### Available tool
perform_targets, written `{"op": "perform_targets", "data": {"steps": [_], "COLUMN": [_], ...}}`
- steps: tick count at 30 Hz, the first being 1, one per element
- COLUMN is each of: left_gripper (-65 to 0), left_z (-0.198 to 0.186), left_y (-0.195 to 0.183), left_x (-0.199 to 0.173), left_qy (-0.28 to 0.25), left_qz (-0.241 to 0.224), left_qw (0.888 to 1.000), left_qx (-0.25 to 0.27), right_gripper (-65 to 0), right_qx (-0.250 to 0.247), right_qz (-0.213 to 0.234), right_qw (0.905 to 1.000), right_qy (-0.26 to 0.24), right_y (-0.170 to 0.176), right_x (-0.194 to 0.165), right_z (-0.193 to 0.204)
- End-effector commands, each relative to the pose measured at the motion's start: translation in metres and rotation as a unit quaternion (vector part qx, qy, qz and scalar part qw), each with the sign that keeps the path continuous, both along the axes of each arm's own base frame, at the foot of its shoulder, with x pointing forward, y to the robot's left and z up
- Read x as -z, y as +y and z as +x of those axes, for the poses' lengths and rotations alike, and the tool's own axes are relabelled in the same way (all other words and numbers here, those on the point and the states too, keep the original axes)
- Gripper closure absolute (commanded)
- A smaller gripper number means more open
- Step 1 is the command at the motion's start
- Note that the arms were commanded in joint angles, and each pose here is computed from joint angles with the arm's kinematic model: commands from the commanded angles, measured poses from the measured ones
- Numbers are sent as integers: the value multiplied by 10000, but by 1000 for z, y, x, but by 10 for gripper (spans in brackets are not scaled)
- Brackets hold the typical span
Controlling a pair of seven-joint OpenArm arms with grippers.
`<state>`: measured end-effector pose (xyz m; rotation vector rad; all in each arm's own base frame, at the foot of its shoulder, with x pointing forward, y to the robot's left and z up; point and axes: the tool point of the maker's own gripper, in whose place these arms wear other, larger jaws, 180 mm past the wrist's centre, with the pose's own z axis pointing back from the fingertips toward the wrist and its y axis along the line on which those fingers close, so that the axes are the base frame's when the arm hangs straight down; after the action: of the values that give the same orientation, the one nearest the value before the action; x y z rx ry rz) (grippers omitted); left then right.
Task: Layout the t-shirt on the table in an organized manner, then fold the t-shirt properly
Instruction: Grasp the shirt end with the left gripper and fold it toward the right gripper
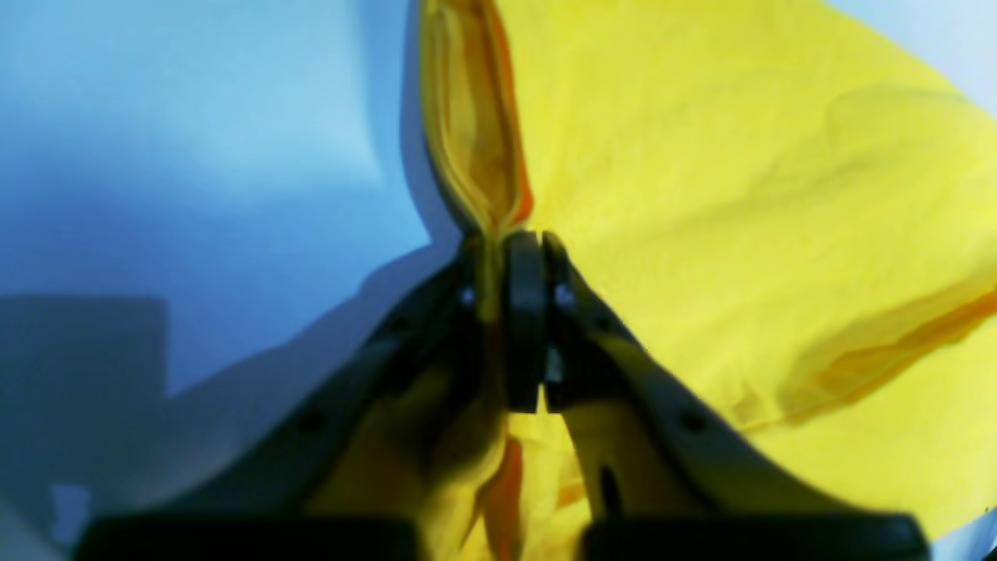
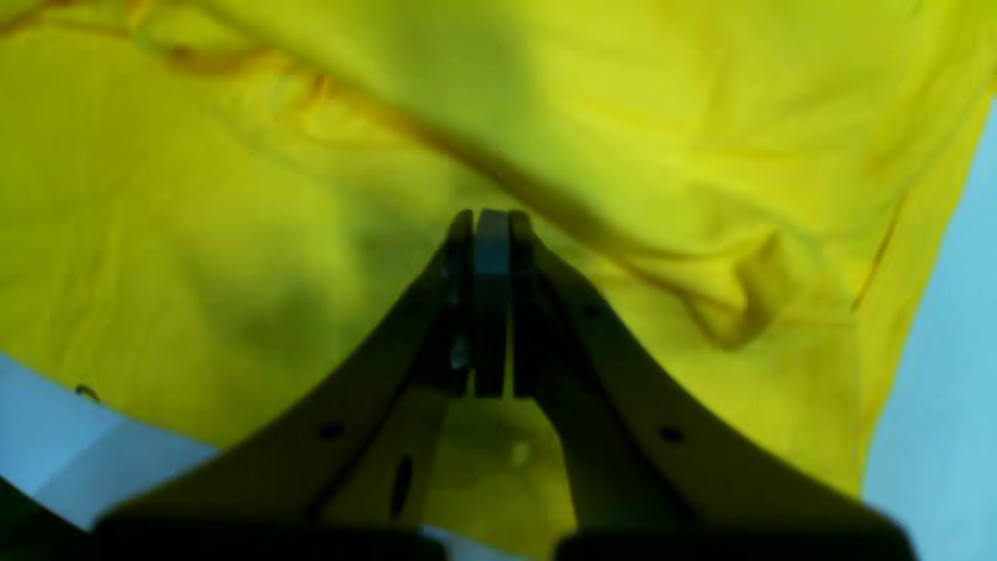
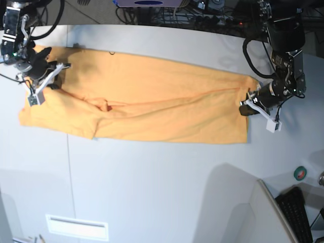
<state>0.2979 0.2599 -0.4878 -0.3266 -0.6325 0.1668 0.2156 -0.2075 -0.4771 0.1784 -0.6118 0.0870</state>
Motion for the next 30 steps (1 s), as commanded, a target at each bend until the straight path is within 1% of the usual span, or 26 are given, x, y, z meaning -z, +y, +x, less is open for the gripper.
{"op": "perform_targets", "data": {"steps": [1,3,6,11,12,14,17,20,22,25,28,30], "left_gripper": [0,0,0,0,0,0,0,0,0,0,0,0], "left_z": [-3,7,16,14,13,11,6,2,2,5,3,4], "left_y": [9,15,15,8,3,-26,-67,-106,-122,-159,-192,-207], "left_x": [0,-14,-38,-87,-95,-108,-114,-110,-104,-103,-104,-101], "left_qy": [167,-154,-559,-1174,-1283,-1469,-1577,-1555,-1475,-1492,-1529,-1496], "left_qz": [216,370,602,1183,1240,1261,1186,1016,951,761,577,430], "left_qw": [9996,9991,9963,9856,9834,9788,9750,9729,9740,9723,9675,9679], "left_qx": [104,105,257,298,339,662,1021,1380,1434,1630,1928,1974], "right_gripper": [0,0,0,0,0,0,0,0,0,0,0,0], "right_qx": [-18,-36,-41,-40,-40,-40,-40,-40,-40,-40,-33,-33], "right_qz": [-21,-33,-38,-32,-32,-32,-32,-32,-32,-32,-34,-34], "right_qw": [9995,9993,9993,9994,9994,9994,9994,9993,9993,9993,9993,9993], "right_qy": [-300,-358,-357,-350,-350,-350,-350,-358,-358,-358,-359,-359], "right_y": [-5,-4,-4,-3,-3,-3,-3,-3,-3,-3,-4,-4], "right_x": [-15,-18,-19,-18,-18,-18,-18,-19,-19,-19,-19,-19], "right_z": [12,14,13,13,13,13,13,14,14,14,14,14]}}
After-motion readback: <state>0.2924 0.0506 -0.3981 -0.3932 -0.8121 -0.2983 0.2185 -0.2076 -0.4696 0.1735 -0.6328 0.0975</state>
